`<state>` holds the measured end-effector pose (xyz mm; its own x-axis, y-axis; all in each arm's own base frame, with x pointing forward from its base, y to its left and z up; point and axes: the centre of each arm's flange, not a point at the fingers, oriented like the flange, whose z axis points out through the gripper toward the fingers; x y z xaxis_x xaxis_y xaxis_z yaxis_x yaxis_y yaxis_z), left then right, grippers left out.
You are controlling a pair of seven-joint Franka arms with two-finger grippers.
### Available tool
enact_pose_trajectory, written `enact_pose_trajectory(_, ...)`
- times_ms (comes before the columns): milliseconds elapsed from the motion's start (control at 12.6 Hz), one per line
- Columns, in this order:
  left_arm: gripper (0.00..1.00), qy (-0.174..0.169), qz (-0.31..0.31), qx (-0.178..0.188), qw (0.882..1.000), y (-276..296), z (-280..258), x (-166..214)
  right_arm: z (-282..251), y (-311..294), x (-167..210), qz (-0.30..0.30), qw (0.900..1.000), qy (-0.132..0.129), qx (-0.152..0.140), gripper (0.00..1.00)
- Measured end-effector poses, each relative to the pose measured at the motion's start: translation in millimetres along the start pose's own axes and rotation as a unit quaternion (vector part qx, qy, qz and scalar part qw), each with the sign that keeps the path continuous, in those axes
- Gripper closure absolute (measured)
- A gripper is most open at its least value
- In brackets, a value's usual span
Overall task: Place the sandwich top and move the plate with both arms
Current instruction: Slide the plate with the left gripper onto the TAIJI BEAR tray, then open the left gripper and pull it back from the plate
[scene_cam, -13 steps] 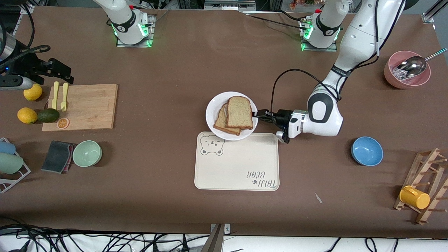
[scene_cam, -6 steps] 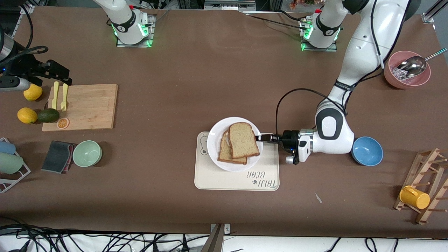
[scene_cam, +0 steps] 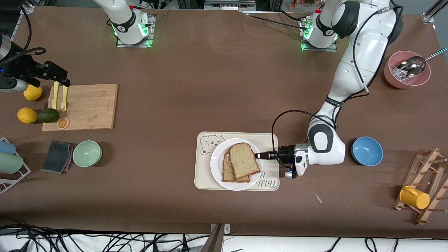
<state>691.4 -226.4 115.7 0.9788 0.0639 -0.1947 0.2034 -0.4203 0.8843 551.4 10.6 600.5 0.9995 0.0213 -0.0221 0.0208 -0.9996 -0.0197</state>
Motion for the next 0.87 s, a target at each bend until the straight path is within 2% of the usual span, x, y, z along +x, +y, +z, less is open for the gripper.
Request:
enact_pose_trajectory(475, 0.93, -0.005, -0.002, 0.007, 1.0, 0, 24, -4, 3, 0, 1, 0.0, 1.0, -0.002, -0.001, 0.0)
enact_pose_trajectory(555, 0.88, -0.005, 0.0, 0.006, 1.0, 2, 24, -4, 3, 0, 1, 0.0, 1.0, -0.002, -0.001, 0.0)
enact_pose_trajectory(872, 0.44, -0.001, 0.005, 0.004, 1.0, 8, 21, 0, 2, 0, 2, 0.0, 1.0, -0.002, -0.001, 0.0)
